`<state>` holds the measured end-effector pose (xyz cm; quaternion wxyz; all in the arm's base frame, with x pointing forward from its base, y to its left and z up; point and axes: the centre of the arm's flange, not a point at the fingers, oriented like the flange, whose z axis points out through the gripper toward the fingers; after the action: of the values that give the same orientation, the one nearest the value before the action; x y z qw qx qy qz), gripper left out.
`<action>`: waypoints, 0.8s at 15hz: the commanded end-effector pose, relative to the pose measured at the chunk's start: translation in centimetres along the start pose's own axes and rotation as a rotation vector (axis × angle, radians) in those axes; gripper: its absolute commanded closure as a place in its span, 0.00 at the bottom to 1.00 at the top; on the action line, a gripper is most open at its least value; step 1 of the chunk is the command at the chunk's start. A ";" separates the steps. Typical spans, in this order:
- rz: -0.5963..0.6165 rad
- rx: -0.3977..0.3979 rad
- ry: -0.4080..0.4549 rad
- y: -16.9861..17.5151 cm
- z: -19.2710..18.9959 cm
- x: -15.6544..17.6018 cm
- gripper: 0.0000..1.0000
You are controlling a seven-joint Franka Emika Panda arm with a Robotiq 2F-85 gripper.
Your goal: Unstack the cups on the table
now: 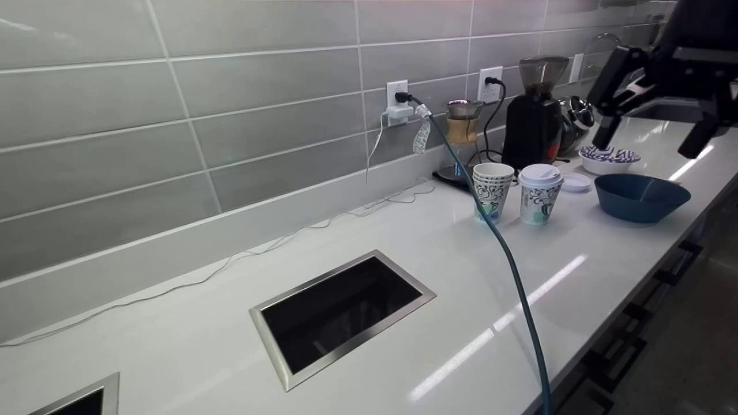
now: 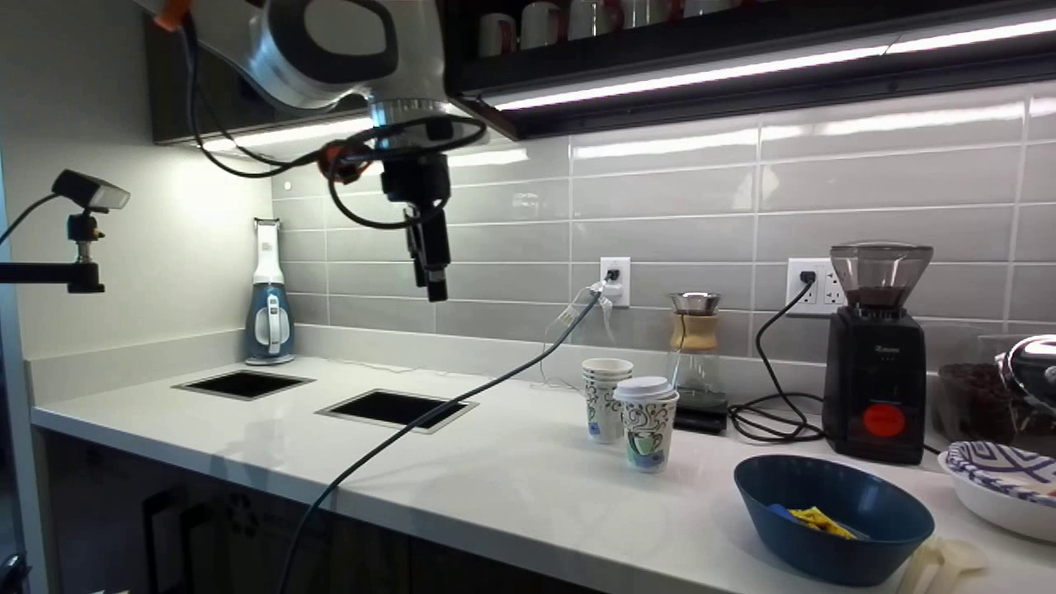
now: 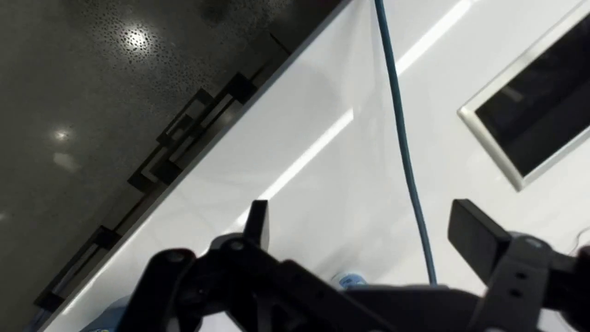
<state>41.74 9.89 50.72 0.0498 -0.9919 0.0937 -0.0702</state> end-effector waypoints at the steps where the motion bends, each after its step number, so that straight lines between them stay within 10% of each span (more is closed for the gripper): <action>1: 0.201 0.026 -0.010 -0.8 0.4 8.9 0.00; 9: 0.491 0.130 0.128 -0.9 7.5 20.1 0.00; 12: 0.449 0.104 0.092 0.6 7.6 17.3 0.00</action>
<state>59.54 6.64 45.44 0.1107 -0.9381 0.3102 -0.1072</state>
